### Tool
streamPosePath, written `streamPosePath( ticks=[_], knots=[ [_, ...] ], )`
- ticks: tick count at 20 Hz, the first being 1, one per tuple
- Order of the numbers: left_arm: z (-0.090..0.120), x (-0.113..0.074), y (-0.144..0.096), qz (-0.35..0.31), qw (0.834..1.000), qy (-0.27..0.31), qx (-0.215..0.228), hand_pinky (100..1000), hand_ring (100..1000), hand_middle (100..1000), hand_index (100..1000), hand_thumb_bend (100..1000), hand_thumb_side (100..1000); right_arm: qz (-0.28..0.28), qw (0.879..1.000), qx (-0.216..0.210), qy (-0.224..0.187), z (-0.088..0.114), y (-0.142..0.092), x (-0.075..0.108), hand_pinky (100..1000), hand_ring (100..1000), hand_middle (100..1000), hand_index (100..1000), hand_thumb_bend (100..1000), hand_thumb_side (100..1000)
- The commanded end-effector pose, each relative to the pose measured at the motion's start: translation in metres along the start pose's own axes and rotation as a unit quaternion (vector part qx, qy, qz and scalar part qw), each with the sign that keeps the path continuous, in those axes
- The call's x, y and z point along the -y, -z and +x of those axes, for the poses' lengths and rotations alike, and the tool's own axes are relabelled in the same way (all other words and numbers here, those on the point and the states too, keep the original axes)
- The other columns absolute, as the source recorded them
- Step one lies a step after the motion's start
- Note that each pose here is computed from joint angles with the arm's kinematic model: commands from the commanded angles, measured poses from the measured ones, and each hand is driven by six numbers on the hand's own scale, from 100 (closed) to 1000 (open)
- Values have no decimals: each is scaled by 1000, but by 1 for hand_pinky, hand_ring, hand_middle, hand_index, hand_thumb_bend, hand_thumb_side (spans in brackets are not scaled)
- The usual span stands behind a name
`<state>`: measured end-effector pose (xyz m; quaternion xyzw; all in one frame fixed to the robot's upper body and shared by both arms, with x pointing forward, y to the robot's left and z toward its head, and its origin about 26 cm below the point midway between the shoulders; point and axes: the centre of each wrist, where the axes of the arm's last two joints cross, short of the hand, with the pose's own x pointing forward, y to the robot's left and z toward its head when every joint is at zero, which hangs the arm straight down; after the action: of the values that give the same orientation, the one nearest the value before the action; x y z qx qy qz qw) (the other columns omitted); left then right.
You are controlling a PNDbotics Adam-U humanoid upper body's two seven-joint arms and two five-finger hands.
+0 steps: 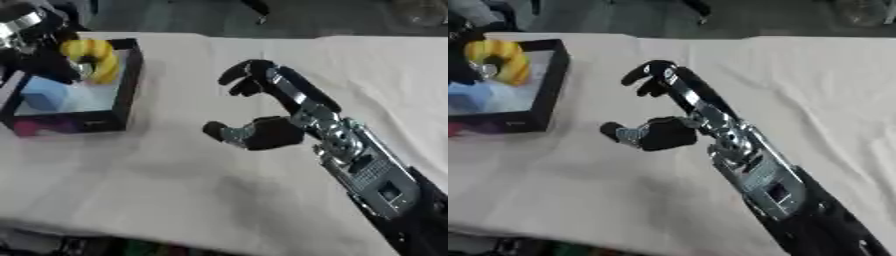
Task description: Pick up the objects with one hand, pass them to the other hand, and then place them into the box on the other side of the table.
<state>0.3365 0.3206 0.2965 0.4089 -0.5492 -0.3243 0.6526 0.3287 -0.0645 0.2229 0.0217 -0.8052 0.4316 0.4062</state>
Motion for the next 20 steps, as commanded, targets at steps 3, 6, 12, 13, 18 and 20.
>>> streamPosePath(
  ticks=[3,6,12,13,18,20],
  knots=[
    [-12,-18,12,54,998,-11,-28,738,569,437,352,119,100,-10,1000,14,-4,8,-1,9,783,723,775,726,550,288],
    [-20,-19,22,68,996,-23,-49,737,566,437,375,100,114,-11,1000,15,-3,9,-2,9,783,723,774,725,549,288],
    [-31,-15,38,92,992,-27,-79,746,578,455,464,119,109,-17,1000,14,0,9,-2,9,784,718,770,720,551,283],
    [-31,-14,41,98,992,-25,-82,751,586,468,488,157,100,-20,1000,14,2,8,-2,9,783,717,769,720,551,282],
    [-34,-8,56,111,990,-7,-90,777,627,535,651,310,100,-24,1000,12,6,8,-2,9,785,715,768,718,552,282],
    [-36,-6,60,119,988,6,-96,794,655,567,726,370,100,-24,1000,13,6,8,-2,9,790,714,767,718,552,281]
  ],
)
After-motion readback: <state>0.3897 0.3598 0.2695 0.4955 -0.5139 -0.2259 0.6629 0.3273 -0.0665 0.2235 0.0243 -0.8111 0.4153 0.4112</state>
